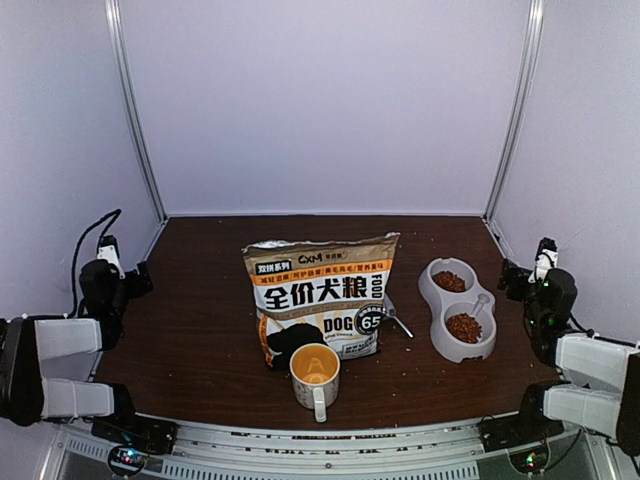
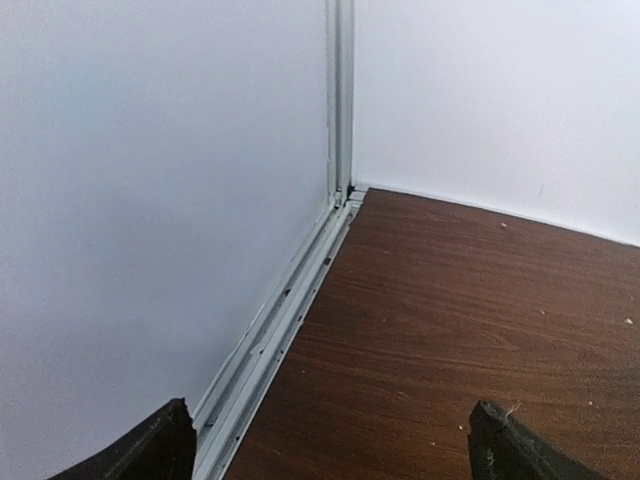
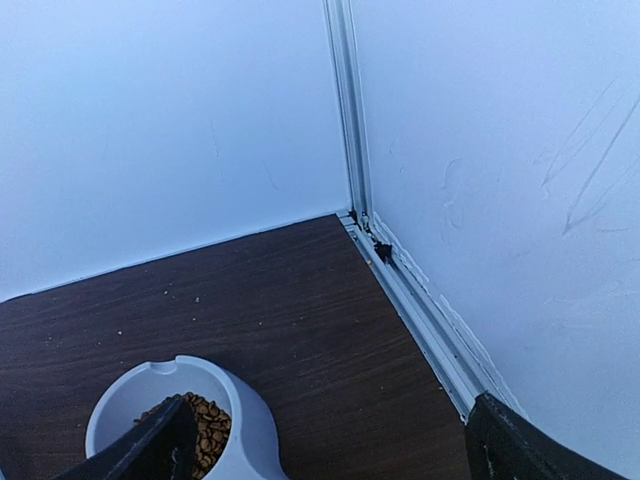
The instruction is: Serve the pet food
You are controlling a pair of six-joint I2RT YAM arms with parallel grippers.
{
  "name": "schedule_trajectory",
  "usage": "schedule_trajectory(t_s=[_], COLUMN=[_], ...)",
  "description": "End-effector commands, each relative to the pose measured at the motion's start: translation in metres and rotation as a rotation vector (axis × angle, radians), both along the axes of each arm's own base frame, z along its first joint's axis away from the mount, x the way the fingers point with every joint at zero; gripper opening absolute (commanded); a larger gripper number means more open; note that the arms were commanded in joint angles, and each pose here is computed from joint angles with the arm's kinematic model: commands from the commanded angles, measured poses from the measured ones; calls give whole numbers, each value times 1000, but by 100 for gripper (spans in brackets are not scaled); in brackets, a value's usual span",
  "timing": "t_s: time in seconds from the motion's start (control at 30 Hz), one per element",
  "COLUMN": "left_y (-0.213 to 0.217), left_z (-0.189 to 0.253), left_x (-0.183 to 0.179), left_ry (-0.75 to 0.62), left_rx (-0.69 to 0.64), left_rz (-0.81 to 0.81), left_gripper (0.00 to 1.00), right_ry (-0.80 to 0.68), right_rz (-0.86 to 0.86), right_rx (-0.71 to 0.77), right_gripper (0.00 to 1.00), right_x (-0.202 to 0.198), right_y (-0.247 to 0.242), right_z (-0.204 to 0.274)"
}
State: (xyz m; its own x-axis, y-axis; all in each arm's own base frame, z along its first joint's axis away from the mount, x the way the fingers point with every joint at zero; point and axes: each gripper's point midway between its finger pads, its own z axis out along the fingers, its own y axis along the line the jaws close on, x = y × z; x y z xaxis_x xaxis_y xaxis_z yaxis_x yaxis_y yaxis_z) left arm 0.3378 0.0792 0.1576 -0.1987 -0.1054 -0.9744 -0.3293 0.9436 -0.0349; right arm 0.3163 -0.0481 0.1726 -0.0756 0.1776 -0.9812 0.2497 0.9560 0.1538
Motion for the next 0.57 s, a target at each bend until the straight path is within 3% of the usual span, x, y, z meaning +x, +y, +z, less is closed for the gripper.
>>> schedule_trajectory(t_s=[0.0,0.23,0.53], left_y=[-16,-7,-2], left_z=[29,25,20], left_x=[15,34,34], left_ry=[-137,-91,-81], left_rx=[158,177,174], left_rz=[-49,21,52], left_gripper=[98,98,98], right_ry=[-108,-68,-64], right_rz=[25,41,44], right_rx=[-39,-63,-74], right_gripper=[95,95,95], right_x=[17,30,29], right_y=[2,4,5], right_z=[27,18,18])
